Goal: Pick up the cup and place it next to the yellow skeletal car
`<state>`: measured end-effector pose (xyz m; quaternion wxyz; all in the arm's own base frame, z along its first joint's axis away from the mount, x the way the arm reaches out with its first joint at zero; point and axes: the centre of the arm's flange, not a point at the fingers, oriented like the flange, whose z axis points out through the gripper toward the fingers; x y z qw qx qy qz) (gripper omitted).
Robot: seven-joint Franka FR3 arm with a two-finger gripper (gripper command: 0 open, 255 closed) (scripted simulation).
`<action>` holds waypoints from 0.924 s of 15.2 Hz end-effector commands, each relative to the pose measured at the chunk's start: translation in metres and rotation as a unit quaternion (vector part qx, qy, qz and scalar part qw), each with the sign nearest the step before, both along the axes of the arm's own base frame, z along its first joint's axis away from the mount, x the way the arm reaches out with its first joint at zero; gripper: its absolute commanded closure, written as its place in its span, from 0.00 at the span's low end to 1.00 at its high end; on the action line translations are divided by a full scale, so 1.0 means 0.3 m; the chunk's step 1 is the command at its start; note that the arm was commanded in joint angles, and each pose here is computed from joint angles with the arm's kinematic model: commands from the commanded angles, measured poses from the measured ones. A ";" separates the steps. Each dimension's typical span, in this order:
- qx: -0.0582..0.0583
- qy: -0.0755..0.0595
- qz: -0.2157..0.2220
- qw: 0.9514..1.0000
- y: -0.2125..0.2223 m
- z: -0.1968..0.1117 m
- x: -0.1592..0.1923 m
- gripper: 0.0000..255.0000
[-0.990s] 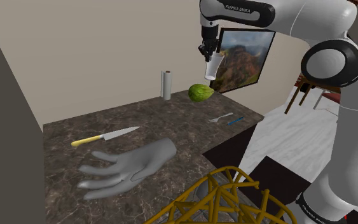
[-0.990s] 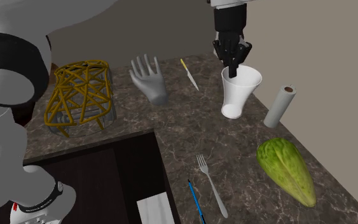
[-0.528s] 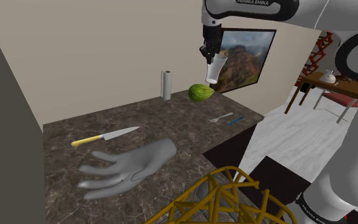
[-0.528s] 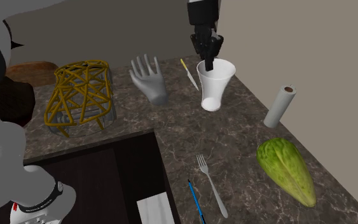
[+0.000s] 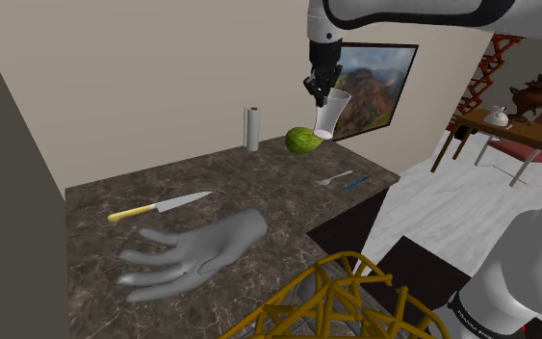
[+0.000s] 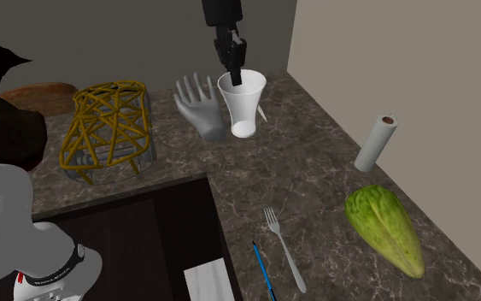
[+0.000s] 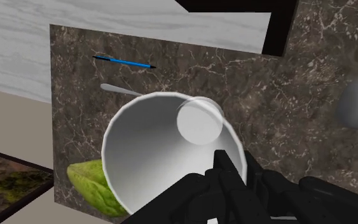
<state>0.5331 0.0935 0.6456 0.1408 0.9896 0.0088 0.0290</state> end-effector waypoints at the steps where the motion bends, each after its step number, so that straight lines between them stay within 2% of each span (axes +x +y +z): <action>1: 0.000 0.000 -0.001 1.000 0.058 -0.002 -0.062 1.00; 14: 0.000 0.000 -0.001 1.000 0.485 -0.001 -0.489 1.00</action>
